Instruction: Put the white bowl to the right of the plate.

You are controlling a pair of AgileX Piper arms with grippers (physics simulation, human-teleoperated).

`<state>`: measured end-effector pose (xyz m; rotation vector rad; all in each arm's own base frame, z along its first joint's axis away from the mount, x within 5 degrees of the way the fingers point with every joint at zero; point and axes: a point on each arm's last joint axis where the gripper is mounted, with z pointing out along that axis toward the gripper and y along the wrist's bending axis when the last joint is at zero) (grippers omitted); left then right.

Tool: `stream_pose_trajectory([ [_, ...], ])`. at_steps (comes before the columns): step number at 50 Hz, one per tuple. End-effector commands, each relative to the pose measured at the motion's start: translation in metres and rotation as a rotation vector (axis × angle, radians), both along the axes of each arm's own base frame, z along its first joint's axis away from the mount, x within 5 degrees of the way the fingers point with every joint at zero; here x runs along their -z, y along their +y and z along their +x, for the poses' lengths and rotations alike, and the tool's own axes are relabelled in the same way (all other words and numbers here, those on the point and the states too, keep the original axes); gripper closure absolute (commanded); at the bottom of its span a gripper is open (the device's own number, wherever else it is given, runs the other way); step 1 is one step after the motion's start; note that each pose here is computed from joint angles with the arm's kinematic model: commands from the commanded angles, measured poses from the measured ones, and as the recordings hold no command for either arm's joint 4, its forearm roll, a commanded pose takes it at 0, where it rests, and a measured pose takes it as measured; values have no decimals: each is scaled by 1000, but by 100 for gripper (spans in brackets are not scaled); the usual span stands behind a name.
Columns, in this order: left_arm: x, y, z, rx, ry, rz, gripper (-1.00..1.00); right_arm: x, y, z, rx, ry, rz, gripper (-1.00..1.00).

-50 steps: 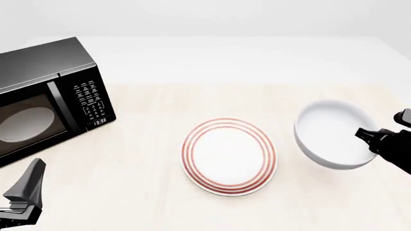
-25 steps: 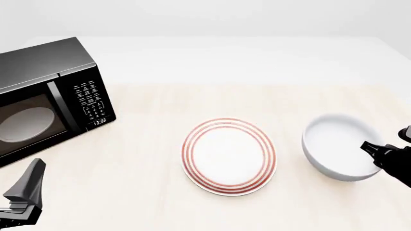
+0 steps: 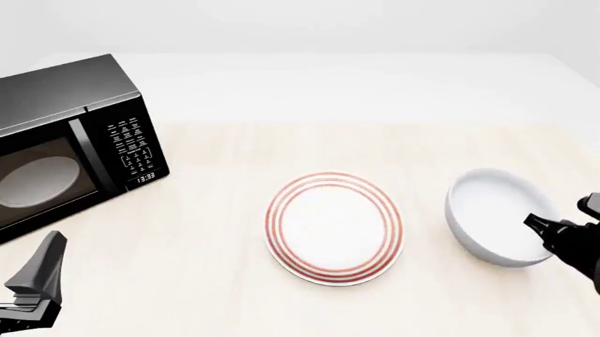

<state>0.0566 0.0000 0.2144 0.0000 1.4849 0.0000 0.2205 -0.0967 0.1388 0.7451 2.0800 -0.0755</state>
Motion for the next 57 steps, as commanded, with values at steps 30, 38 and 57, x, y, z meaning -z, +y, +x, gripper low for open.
stream_pose_trajectory([
  [30,0,0,0,0,0,0,-100,-110,48,-70,-94,-208,-70,-100],
  [38,0,0,0,0,0,0,-100,-131,68,-106,-170,-308,-126,-100],
  [57,0,0,0,0,0,0,-100,-110,95,-171,-404,-447,-212,-100],
])
